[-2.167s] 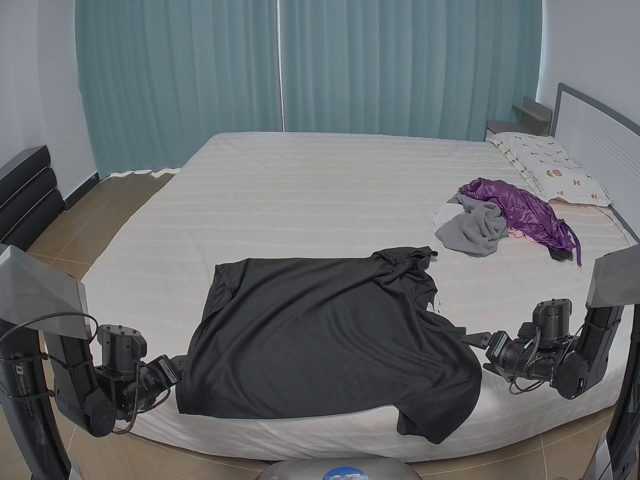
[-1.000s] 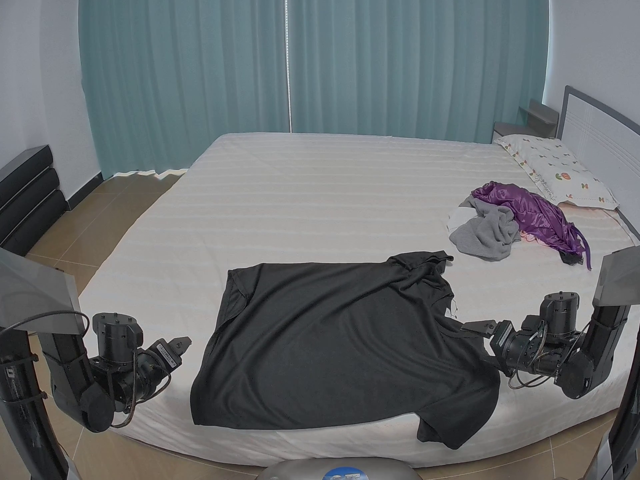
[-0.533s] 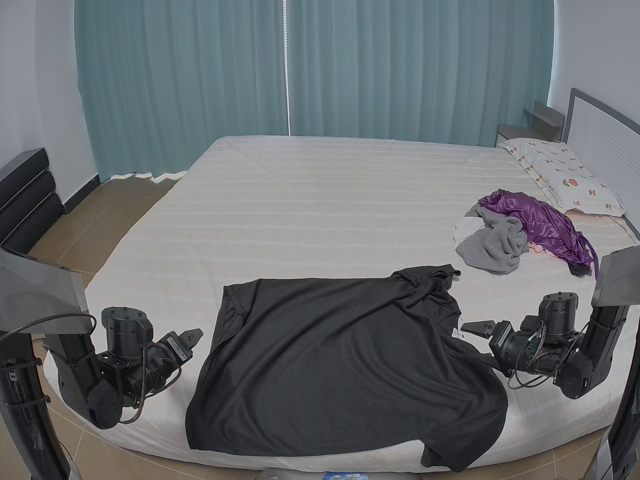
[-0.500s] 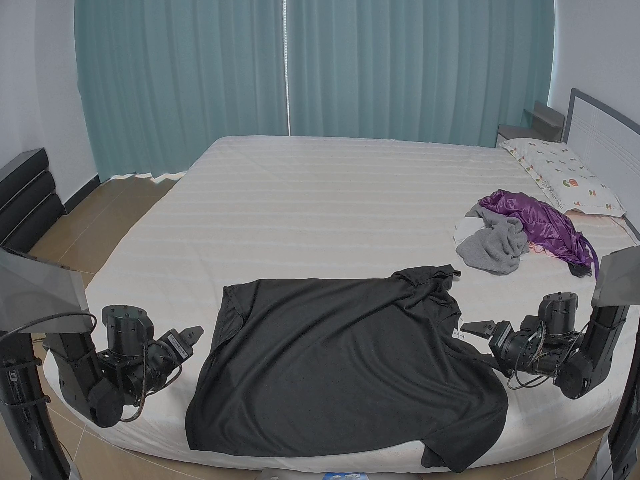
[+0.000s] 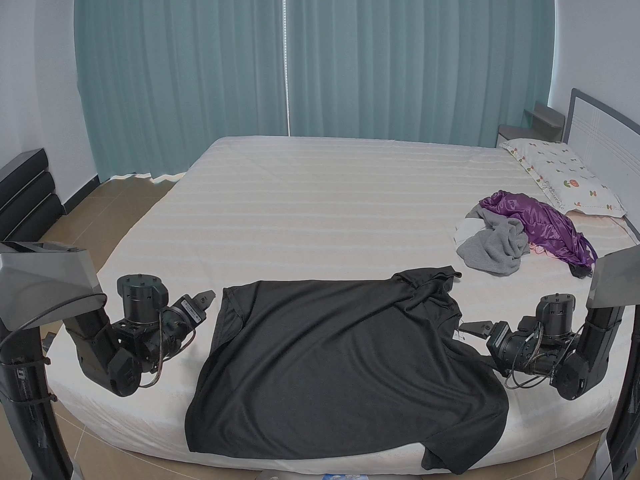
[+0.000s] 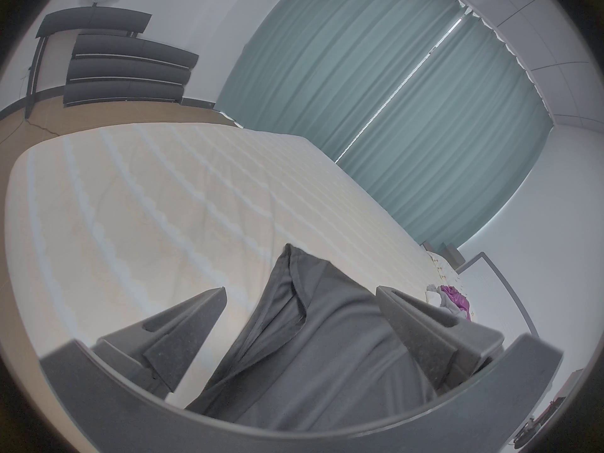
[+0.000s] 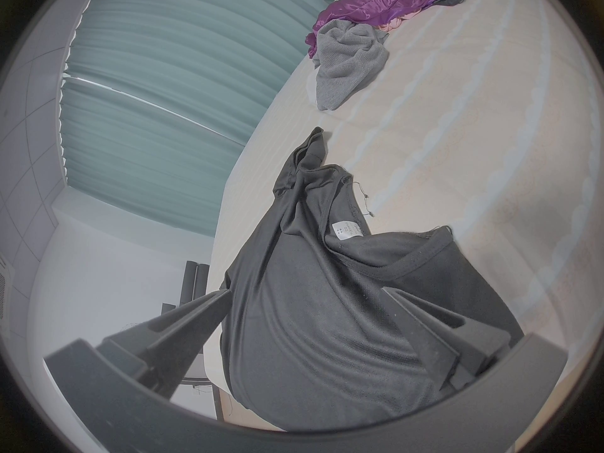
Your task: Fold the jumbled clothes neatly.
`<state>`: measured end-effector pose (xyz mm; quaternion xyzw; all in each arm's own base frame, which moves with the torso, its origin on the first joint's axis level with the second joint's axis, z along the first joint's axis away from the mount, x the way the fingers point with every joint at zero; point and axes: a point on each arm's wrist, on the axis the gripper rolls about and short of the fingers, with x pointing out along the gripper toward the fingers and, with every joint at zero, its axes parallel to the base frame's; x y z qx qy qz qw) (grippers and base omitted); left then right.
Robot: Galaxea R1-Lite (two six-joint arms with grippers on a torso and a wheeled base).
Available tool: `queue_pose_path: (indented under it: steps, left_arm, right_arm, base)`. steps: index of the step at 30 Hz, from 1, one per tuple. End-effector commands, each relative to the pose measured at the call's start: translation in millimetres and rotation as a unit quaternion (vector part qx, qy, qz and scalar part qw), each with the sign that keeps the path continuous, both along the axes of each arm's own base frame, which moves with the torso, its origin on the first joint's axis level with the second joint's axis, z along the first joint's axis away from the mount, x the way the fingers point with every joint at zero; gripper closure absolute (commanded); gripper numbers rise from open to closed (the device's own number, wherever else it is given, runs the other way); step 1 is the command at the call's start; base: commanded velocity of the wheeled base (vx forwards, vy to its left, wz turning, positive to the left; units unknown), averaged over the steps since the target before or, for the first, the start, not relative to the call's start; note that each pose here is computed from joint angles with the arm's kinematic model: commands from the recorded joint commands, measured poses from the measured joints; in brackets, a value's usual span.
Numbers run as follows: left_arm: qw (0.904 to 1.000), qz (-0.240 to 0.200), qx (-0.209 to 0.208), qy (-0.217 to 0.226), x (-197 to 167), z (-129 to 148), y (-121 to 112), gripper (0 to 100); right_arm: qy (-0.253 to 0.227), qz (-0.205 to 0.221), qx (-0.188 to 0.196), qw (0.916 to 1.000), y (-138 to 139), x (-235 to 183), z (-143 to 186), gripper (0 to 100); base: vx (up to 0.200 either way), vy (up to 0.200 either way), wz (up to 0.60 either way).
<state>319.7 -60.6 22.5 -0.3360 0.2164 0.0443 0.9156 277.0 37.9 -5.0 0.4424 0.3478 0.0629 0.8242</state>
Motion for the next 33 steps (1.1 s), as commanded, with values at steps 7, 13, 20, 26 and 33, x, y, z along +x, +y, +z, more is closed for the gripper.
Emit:
queue_pose_path:
  steps: [7,13,20,26,33]
  left_arm:
    - [0.9992,-0.034,-0.012,0.016,51,-9,-16,0]
    - [0.9985,-0.049,-0.018,0.015,76,-12,-25,0]
    - [0.9980,-0.059,-0.018,0.016,100,-15,-39,0]
    - [0.9978,-0.060,-0.028,-0.001,115,-14,-40,0]
    - [0.9973,-0.067,-0.027,0.016,128,-48,-50,0]
  right_arm:
    - [0.014,-0.004,0.025,0.9996,1,1,-4,0]
    - [0.017,-0.004,0.026,0.9995,0,0,-5,0]
    - [0.021,-0.004,0.027,0.9994,0,-1,-6,0]
    - [0.025,-0.003,0.026,0.9993,1,-2,-8,0]
    - [0.028,0.003,0.025,0.9993,4,-3,-9,0]
  base:
    - [0.000,0.000,0.00]
    - [0.000,0.000,0.00]
    - [0.000,0.000,0.00]
    - [0.000,0.000,0.00]
    - [0.000,0.000,0.00]
